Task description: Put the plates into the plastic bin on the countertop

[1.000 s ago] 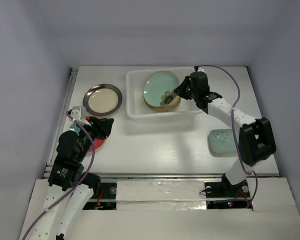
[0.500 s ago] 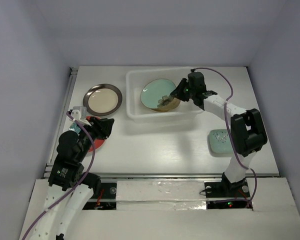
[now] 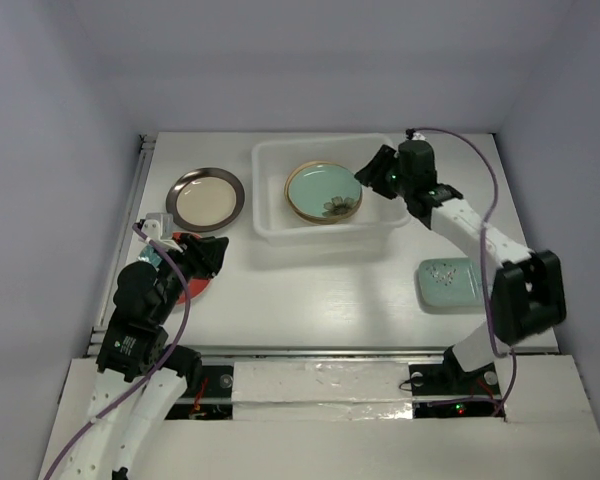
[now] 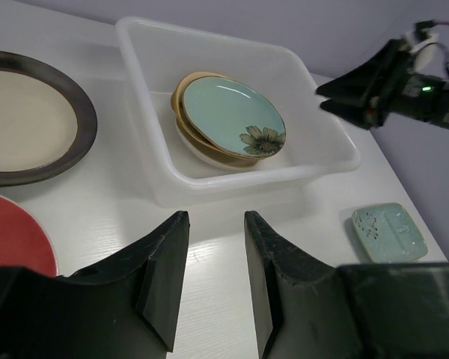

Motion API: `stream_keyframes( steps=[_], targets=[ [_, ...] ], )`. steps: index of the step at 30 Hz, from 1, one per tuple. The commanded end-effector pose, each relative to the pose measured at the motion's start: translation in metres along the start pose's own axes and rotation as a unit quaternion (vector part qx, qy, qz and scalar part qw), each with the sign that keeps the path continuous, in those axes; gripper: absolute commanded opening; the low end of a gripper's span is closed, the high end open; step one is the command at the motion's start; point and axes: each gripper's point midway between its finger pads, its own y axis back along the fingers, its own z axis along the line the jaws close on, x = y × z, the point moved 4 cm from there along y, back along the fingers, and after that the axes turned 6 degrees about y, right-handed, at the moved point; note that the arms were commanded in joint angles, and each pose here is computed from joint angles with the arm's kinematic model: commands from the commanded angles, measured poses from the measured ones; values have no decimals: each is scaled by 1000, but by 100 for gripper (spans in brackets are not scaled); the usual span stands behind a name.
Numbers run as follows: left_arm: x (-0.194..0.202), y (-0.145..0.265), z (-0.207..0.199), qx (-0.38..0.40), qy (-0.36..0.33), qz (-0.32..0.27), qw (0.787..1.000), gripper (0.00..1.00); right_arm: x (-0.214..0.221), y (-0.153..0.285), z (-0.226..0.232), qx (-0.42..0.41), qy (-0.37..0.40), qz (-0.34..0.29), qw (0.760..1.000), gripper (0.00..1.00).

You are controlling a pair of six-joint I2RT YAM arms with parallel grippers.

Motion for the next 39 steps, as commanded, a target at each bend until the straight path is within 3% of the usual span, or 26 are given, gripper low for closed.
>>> stream_keyframes(
  steps=[1,3,4,5,7,8,13,14,16,20,21,24,25,28,32,39],
  targets=[
    [-9,-1,-4,13,-6,-23,1000,33,-48,61,38,-62,21,-107,992,51],
    [-10,-1,-3,10,-6,-26,1000,29,-39,86,53,-92,26,-124,988,30],
    [-10,0,-3,11,-6,-27,1000,27,-23,95,74,-121,34,-118,985,8],
    [-12,0,-2,8,-6,-31,999,22,-8,101,82,-135,33,-108,984,2],
    [-12,1,-2,7,-6,-32,999,13,33,111,120,-182,46,-82,979,0],
    [-14,1,0,1,-6,-37,999,0,50,112,132,-198,39,-67,977,0],
    [-38,21,7,-46,-5,-105,993,0,161,104,209,-246,58,20,967,0],
    [-41,24,9,-55,-3,-115,992,0,208,95,219,-237,83,62,966,0],
    [-47,30,12,-67,2,-134,989,0,223,94,250,-248,83,68,963,0],
    [-48,32,10,-64,1,-138,988,1,269,73,270,-233,64,100,965,0],
    [-48,33,10,-64,1,-138,988,2,274,66,269,-225,62,99,967,0],
    [-49,34,9,-62,2,-141,988,8,295,41,267,-196,66,108,972,18],
    [-49,35,9,-61,3,-143,988,9,300,36,267,-192,68,111,973,30],
    [-49,35,8,-57,3,-142,988,12,321,16,270,-183,73,129,972,46],
    [-48,34,8,-54,3,-140,989,13,341,-4,275,-174,59,142,973,55],
    [-45,32,6,-47,3,-132,990,14,365,-28,274,-151,17,157,976,52]
  ],
)
